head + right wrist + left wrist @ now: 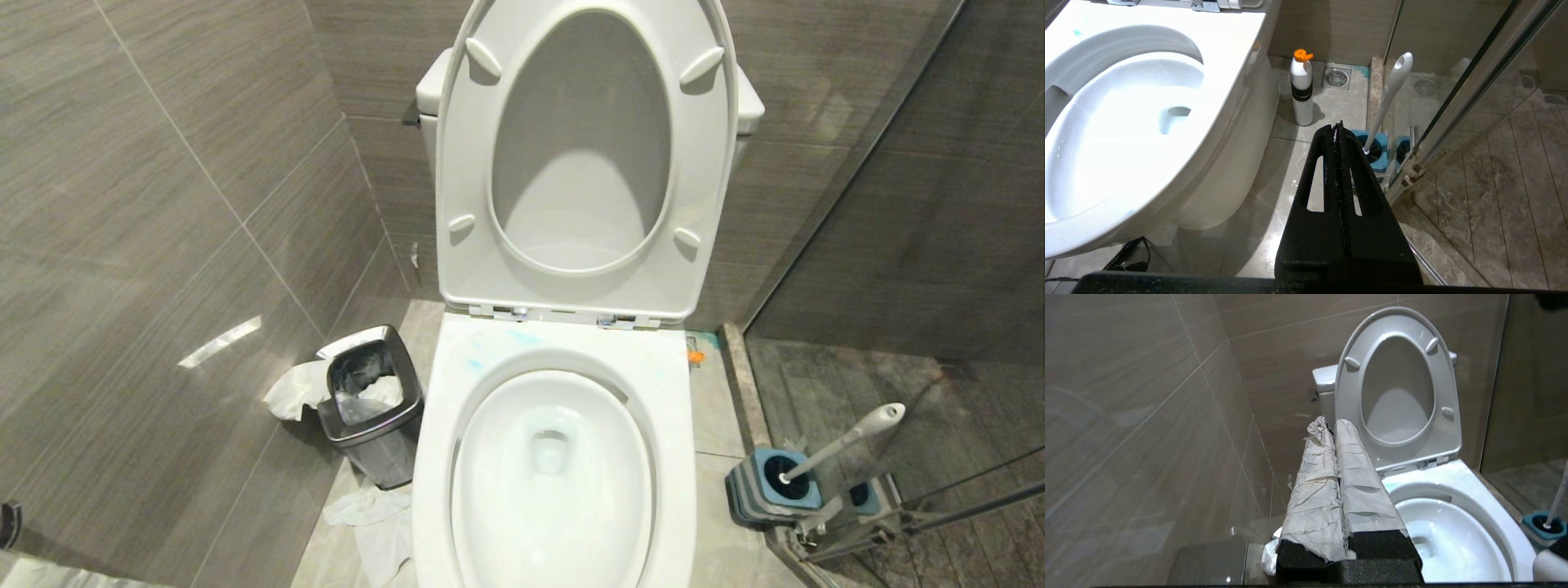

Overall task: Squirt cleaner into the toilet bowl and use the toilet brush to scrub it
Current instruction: Pour in the cleaning agent

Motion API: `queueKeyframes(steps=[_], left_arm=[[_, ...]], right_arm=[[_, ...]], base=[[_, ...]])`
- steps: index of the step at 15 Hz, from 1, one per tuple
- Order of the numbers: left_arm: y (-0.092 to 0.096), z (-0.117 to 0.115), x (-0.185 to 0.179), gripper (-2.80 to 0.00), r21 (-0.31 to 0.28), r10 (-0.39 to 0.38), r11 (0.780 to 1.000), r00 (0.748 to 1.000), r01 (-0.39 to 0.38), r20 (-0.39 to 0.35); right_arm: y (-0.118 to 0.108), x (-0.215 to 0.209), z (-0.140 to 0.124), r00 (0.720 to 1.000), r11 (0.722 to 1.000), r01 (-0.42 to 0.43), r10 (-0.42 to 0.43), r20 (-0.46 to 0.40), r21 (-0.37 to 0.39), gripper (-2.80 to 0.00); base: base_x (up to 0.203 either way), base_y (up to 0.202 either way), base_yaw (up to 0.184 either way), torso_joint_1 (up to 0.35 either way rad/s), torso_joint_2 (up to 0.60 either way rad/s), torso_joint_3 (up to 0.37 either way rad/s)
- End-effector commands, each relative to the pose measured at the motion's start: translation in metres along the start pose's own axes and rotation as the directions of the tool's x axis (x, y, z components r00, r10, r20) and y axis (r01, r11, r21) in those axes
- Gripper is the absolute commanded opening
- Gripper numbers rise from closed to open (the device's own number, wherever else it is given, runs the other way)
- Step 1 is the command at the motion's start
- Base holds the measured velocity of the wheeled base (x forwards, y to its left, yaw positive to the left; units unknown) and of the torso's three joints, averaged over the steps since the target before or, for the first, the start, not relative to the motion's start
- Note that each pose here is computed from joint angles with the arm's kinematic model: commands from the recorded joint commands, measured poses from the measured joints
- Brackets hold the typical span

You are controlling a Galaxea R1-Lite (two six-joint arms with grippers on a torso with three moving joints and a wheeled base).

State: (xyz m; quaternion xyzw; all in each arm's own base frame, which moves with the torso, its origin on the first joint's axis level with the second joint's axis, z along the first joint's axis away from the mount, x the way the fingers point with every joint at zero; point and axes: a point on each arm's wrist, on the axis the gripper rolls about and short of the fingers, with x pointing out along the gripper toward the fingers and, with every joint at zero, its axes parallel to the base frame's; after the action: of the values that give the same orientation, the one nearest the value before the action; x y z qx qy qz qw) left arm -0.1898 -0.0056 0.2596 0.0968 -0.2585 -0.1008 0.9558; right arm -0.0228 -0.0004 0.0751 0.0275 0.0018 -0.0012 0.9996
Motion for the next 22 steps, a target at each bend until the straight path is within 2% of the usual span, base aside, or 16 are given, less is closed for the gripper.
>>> queueKeyframes(steps=[1,4,6,9,12,14,16,22], left_arm=[[-0.004,-0.017,-0.01,-2.8,0.004,0.019,1.0,1.0,-0.019,-0.006],[-0.004,-0.034,0.001,-2.8,0.0,0.021,1.0,0.997,-0.021,-0.078],[-0.003,-0.046,0.008,-2.8,0.035,0.034,0.999,0.991,-0.03,-0.129],[-0.002,-0.069,0.023,-2.8,0.055,0.042,0.998,0.982,-0.033,-0.184],[0.0,-0.097,0.044,-2.8,0.071,0.06,0.996,0.988,-0.05,-0.14],[0.0,-0.117,0.056,-2.8,0.081,0.089,0.993,0.992,-0.082,-0.094],[0.0,-0.139,0.062,-2.8,0.079,0.125,0.99,0.989,-0.118,-0.082],[-0.007,-0.195,0.066,-2.8,0.039,0.143,0.99,0.984,-0.139,-0.111]], right_arm=[[0.0,0.0,0.0,1.0,1.0,-0.001,0.001,0.001,0.0,-2.8],[0.0,0.0,0.0,1.0,1.0,-0.001,0.001,0.001,0.0,-2.8],[0.0,0.0,0.0,1.0,1.0,-0.001,0.001,0.0,0.0,-2.8],[0.0,0.0,0.0,1.0,1.0,-0.001,0.001,0.001,0.0,-2.8],[0.0,0.0,0.0,1.0,1.0,-0.001,0.001,0.001,0.0,-2.8],[0.0,0.0,0.0,1.0,1.0,-0.001,0.001,0.0,0.0,-2.8],[0.0,0.0,0.0,1.0,1.0,-0.001,0.001,0.001,0.0,-2.8],[0.0,0.0,0.0,1.0,1.0,0.001,-0.001,0.001,0.0,-2.8]], base=[[0.0,0.0,0.0,0.0,0.0,0.0],[0.0,0.0,0.0,0.0,0.0,0.0],[0.0,0.0,0.0,0.0,0.0,0.0],[0.0,0.0,0.0,0.0,0.0,0.0],[0.0,0.0,0.0,0.0,0.0,0.0],[0.0,0.0,0.0,0.0,0.0,0.0],[0.0,0.0,0.0,0.0,0.0,0.0],[0.0,0.0,0.0,0.0,0.0,0.0]])
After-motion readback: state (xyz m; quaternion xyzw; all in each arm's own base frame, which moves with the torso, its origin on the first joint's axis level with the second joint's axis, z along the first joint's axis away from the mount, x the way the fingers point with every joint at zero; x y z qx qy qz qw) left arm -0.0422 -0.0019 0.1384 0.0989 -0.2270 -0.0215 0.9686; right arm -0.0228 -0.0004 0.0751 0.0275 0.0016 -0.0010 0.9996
